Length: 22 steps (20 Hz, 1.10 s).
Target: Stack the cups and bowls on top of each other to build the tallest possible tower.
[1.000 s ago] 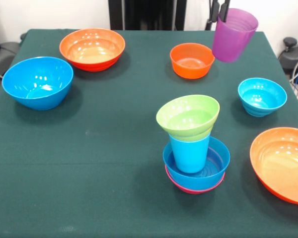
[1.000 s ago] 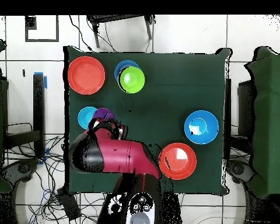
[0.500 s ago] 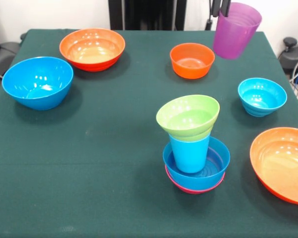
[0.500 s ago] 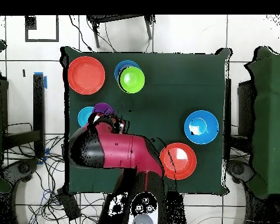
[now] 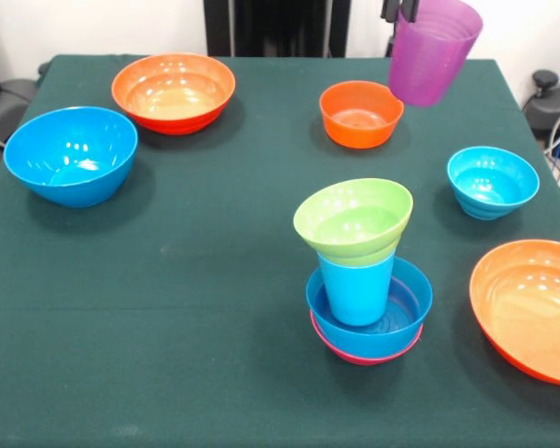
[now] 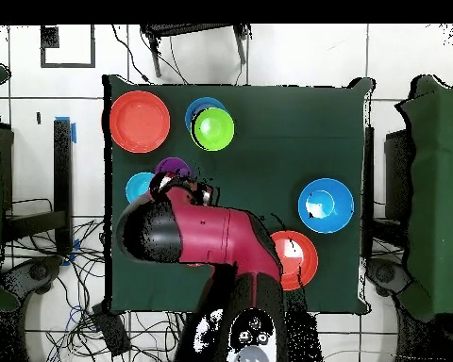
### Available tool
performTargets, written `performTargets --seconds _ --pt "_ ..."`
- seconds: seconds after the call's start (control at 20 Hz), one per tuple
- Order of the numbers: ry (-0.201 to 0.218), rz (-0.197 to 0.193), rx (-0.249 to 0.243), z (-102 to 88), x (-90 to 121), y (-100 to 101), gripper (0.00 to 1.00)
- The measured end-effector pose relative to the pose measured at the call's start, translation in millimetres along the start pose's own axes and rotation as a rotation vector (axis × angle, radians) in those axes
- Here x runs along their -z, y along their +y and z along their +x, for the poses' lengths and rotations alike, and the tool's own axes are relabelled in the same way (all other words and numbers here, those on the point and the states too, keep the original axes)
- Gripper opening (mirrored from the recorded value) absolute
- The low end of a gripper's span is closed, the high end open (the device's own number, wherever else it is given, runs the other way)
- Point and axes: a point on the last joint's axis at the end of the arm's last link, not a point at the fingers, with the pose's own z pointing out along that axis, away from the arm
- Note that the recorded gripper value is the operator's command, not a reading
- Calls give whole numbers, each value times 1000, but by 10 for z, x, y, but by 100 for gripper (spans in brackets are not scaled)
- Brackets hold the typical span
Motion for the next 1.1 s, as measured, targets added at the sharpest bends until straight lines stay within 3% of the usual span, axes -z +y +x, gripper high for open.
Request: performTargets --seconds 0.7,1.1 --pt "-37 -3 44 -311 43 50 0" --pt "-25 -1 58 -452 93 81 0"
